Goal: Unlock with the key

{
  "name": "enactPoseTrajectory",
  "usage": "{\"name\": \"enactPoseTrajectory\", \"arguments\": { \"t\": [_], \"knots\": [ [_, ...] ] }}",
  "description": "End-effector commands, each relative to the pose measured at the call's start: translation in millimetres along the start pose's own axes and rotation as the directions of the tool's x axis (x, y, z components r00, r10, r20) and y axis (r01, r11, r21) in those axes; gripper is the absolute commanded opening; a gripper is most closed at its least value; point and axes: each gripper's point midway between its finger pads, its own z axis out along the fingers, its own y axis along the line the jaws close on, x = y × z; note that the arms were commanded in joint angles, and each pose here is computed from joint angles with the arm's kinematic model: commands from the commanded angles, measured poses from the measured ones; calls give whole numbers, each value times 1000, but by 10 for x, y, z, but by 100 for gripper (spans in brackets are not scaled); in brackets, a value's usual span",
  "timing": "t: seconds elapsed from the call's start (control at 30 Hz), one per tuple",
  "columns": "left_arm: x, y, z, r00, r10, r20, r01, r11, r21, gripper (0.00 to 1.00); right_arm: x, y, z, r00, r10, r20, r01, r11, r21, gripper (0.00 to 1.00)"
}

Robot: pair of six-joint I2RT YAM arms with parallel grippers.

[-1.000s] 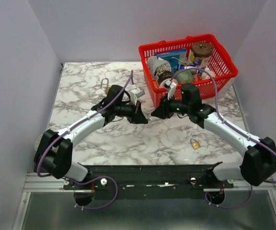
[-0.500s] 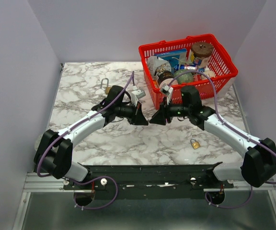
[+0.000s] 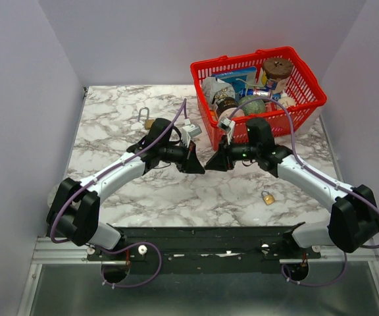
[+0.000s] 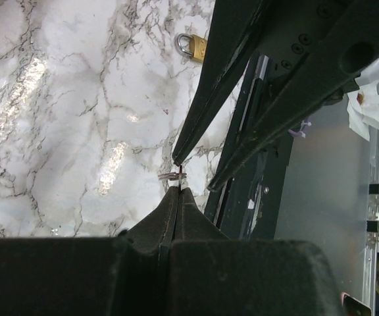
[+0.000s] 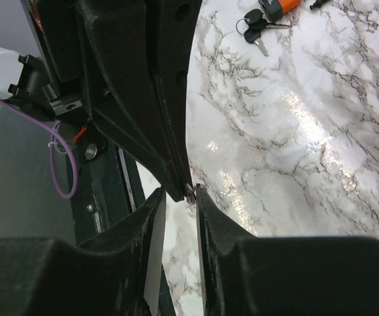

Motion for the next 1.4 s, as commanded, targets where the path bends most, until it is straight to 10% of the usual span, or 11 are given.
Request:
{"name": "enactPoseTrajectory", "arguments": {
  "t": [0.0,0.97,1.37],
  "knots": [
    [-46,-100,8,999,41,0,-41,998,43,0,45,10,44,1000,-16,-6,16,999,-37,30],
    [-41,-70,21,999,43,-2,-43,999,23,0,134,-19,110,999,31,-34,-33,998,-61,1],
    [-36,-67,-21,998,55,5,-55,998,0,72,79,-164,60,997,71,23,-73,995,68,1]
  ]
}}
